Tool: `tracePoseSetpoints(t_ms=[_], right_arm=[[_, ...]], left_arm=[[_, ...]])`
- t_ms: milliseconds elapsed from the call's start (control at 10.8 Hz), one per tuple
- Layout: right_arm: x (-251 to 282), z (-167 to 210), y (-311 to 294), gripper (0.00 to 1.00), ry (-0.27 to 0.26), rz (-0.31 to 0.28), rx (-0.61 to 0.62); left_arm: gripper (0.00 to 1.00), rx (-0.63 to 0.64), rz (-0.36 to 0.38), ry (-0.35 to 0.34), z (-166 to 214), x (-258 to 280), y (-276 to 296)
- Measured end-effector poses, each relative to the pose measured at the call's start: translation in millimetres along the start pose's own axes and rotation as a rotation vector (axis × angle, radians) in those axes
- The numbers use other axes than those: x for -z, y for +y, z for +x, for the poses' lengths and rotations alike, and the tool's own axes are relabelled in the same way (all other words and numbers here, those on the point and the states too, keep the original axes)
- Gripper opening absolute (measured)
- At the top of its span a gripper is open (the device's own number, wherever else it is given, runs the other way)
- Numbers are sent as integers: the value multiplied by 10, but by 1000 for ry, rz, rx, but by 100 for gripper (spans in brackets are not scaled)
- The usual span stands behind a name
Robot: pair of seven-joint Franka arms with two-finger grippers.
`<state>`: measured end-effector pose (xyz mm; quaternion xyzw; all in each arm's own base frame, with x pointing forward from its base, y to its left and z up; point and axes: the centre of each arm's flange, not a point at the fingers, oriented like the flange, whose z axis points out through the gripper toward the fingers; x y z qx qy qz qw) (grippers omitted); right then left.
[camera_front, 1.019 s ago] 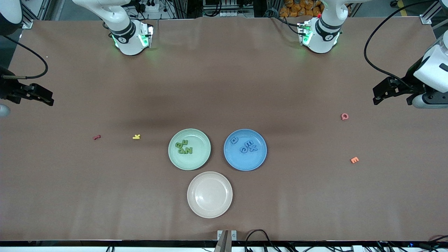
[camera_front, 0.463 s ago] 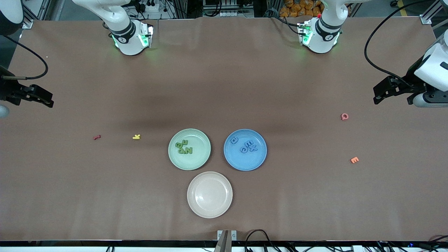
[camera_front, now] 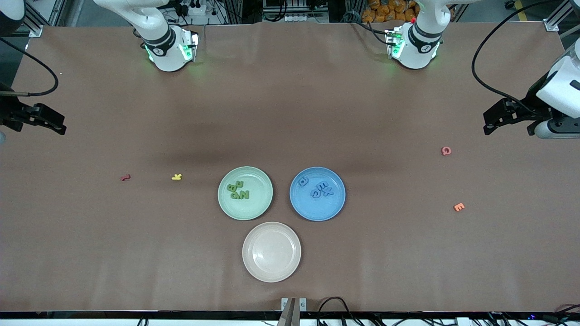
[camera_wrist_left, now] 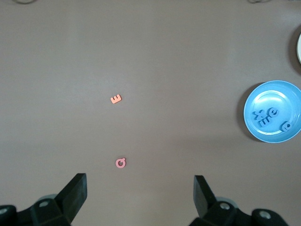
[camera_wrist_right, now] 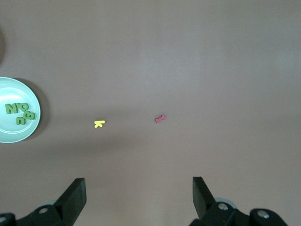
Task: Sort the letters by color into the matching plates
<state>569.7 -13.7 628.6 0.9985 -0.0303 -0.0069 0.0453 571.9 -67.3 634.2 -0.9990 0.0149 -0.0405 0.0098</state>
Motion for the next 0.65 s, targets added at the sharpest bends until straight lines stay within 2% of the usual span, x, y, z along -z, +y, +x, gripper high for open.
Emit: tracePoseSetpoints(t_ms=[648], right_arm=[[3,-41,-9,100,-27,-1,-8]], left_arm=[[100,0,-2,16,17,14,2]])
